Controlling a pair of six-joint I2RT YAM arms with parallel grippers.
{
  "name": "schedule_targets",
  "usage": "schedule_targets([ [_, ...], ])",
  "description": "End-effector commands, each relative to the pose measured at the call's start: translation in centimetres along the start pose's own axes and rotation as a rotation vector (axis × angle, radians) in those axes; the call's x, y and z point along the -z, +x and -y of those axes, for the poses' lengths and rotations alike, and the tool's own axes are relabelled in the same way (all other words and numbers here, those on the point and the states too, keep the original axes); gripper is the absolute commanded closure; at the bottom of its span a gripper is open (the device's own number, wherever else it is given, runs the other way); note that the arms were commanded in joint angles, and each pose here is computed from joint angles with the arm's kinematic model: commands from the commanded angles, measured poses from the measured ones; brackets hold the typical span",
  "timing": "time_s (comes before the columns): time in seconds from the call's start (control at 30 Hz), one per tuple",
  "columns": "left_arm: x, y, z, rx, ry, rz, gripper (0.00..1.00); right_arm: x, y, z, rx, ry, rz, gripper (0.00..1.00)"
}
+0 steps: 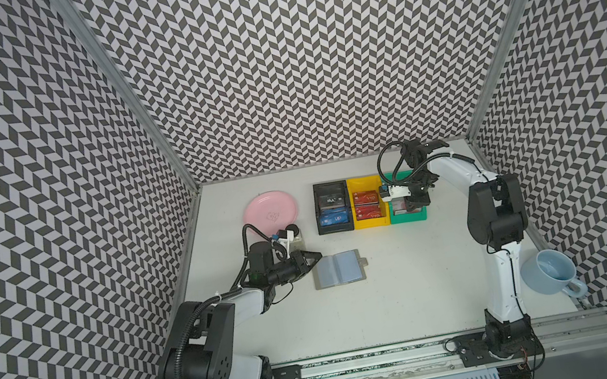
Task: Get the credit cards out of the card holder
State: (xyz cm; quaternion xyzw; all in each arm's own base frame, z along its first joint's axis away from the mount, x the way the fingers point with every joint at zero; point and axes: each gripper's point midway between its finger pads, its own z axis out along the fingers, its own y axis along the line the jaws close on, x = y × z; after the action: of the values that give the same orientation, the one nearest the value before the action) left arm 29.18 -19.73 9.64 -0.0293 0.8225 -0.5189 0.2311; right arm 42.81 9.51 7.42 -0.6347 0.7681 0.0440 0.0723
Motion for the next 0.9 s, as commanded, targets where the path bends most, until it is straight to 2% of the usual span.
schedule_targets([
  [0.0, 0.1, -0.5, 0.3, -0.016, 0.008, 0.007, 0.76, -0.6, 0.1, 2.0, -0.013, 0.058, -0.018, 0.8],
  [0.2, 0.1, -0.4, 0.3, -0.017, 0.01, 0.004, 0.76, -0.6, -0.2, 3.7, -0.042, 0.117, -0.017, 0.78],
  [0.4, 0.5, -0.6, 0.0, -0.038, -0.035, 0.017, 0.76, 2.4, -1.4, 3.8, -0.055, 0.185, 0.061, 0.75],
  [0.47, 0.7, -0.9, -0.3, -0.052, -0.069, 0.026, 0.76, 3.5, -1.9, 3.1, -0.048, 0.2, 0.103, 0.71],
  [0.57, 1.2, -1.4, 0.1, -0.08, -0.09, 0.046, 0.76, 4.9, -2.3, 2.1, -0.049, 0.232, 0.157, 0.59],
  [0.73, 2.1, -2.3, 0.8, -0.112, -0.119, 0.086, 0.75, 5.8, -2.7, 1.3, -0.157, 0.299, 0.299, 0.56],
  [0.87, 3.0, -2.9, 1.4, -0.145, -0.14, 0.128, 0.72, 7.6, -2.4, 0.2, -0.267, 0.386, 0.492, 0.51],
])
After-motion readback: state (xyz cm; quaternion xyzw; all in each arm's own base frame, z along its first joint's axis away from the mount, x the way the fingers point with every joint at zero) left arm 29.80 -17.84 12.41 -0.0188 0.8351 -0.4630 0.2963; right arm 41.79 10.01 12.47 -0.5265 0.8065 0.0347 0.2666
